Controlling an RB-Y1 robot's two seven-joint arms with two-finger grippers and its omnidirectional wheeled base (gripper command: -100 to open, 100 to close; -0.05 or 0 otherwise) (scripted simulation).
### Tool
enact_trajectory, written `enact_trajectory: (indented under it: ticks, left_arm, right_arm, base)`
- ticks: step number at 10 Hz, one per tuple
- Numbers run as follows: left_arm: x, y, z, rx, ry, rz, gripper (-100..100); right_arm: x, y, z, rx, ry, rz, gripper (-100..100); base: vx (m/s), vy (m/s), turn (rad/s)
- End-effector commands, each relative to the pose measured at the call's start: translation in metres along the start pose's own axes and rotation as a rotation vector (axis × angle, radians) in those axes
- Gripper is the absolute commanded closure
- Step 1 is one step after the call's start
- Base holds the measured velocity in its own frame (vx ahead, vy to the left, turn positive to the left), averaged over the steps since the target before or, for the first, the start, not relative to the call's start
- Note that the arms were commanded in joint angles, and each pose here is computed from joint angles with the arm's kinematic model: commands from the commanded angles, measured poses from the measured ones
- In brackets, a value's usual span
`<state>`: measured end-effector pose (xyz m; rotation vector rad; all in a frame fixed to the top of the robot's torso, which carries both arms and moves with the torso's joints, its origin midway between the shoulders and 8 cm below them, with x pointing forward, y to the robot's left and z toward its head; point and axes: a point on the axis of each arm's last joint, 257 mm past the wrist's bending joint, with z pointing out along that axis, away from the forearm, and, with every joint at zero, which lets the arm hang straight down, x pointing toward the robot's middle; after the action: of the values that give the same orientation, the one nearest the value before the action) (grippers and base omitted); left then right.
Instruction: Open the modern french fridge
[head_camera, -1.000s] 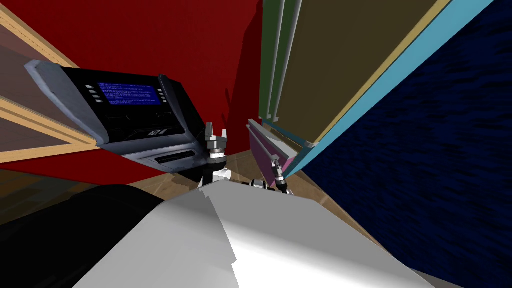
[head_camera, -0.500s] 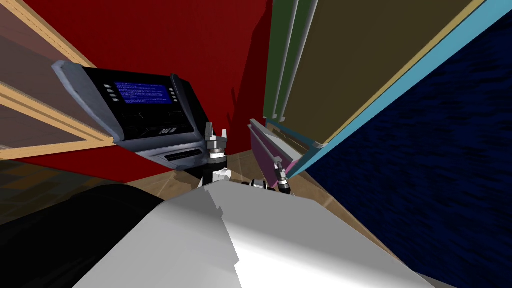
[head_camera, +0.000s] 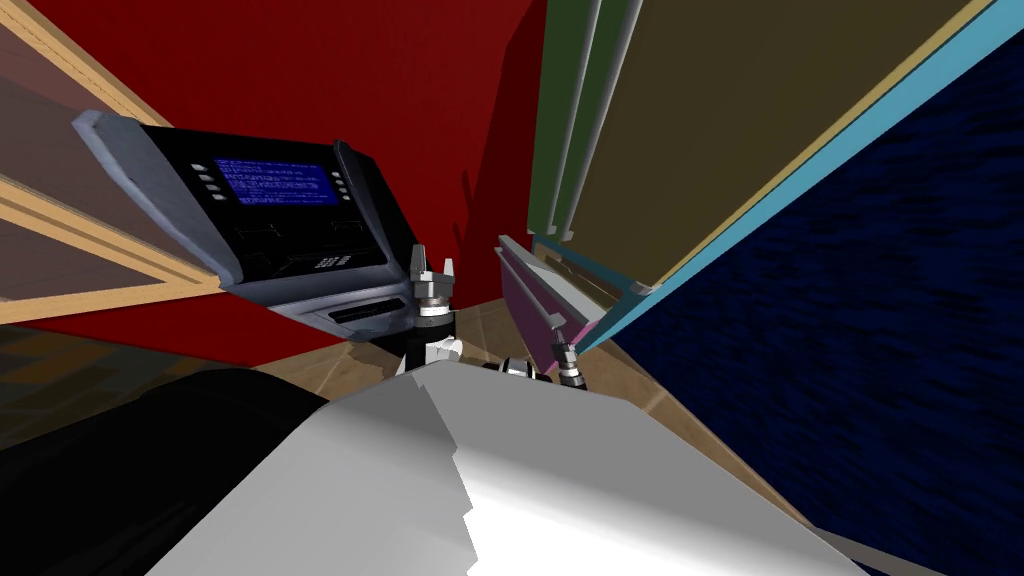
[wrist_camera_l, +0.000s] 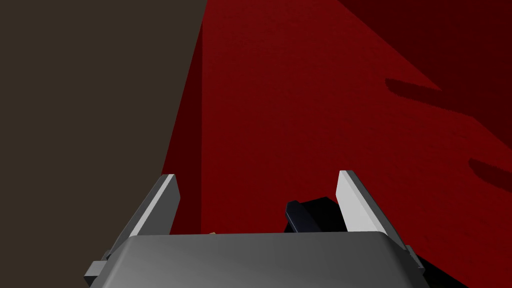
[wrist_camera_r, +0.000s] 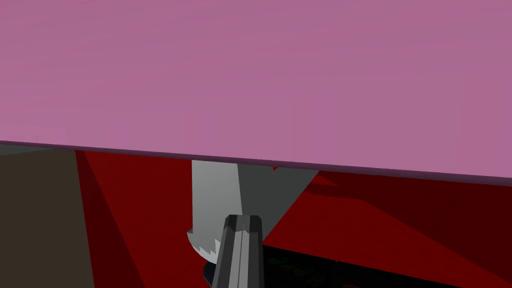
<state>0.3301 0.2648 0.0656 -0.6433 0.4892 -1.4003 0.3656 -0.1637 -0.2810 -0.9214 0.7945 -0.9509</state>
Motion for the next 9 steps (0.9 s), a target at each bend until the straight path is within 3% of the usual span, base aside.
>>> enact_trajectory:
  ticks: [1,3,4,9]
  left_arm:
    - [0.000,0.000,0.000,0.000,0.000,0.000,0]
    - [0.000,0.000,0.000,0.000,0.000,0.000,0]
    - [0.000,0.000,0.000,0.000,0.000,0.000,0]
    - [0.000,0.000,0.000,0.000,0.000,0.000,0]
  right_arm:
    - [0.006,-0.006,-0.013,0.000,0.010,-0.005,100]
    - [0.006,-0.006,-0.013,0.000,0.010,-0.005,100]
    - [0.014,-0.010,0.004,-0.002,0.004,-0.003,-100]
    - [0.035,-0.026,0.044,-0.005,-0.003,0.001,-100]
  base:
    - [-0.023,0.040,-0.003]
    - [-0.032,0.048,0.003]
    - [-0.046,0.026,-0.032]
    - [-0.084,0.029,-0.015]
